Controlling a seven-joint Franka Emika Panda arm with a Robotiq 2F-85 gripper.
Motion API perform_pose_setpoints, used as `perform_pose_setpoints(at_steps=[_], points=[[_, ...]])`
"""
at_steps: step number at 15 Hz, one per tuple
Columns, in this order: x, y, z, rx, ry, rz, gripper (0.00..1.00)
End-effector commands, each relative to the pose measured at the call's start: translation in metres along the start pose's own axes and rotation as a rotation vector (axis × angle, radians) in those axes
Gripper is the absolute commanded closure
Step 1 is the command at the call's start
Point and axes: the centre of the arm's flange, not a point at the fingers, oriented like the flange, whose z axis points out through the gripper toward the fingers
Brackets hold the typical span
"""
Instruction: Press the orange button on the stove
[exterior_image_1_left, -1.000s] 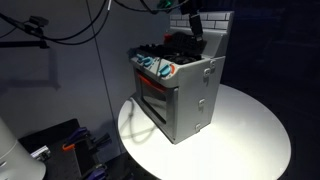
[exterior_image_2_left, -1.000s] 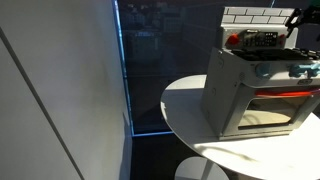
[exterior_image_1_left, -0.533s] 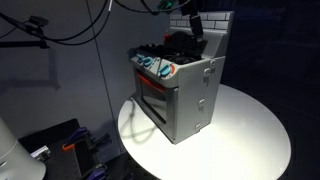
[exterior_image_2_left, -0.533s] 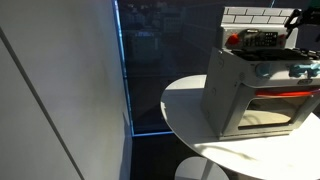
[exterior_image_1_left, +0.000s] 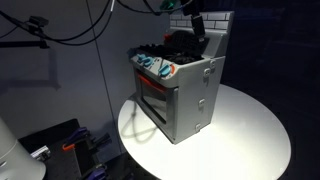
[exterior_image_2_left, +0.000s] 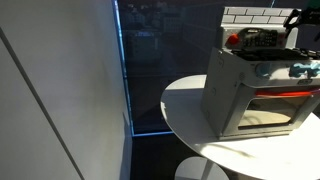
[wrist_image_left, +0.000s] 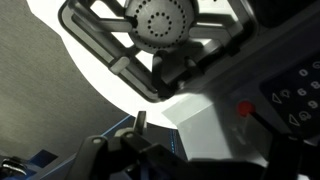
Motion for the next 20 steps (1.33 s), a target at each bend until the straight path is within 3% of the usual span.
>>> perform_pose_setpoints(at_steps=[1, 20], points=[[0.011, -0.008, 0.000, 0.011, 0.013, 0.020, 0.00], [0.016, -0.013, 0.004, 0.005, 0.022, 0.027, 0.00]])
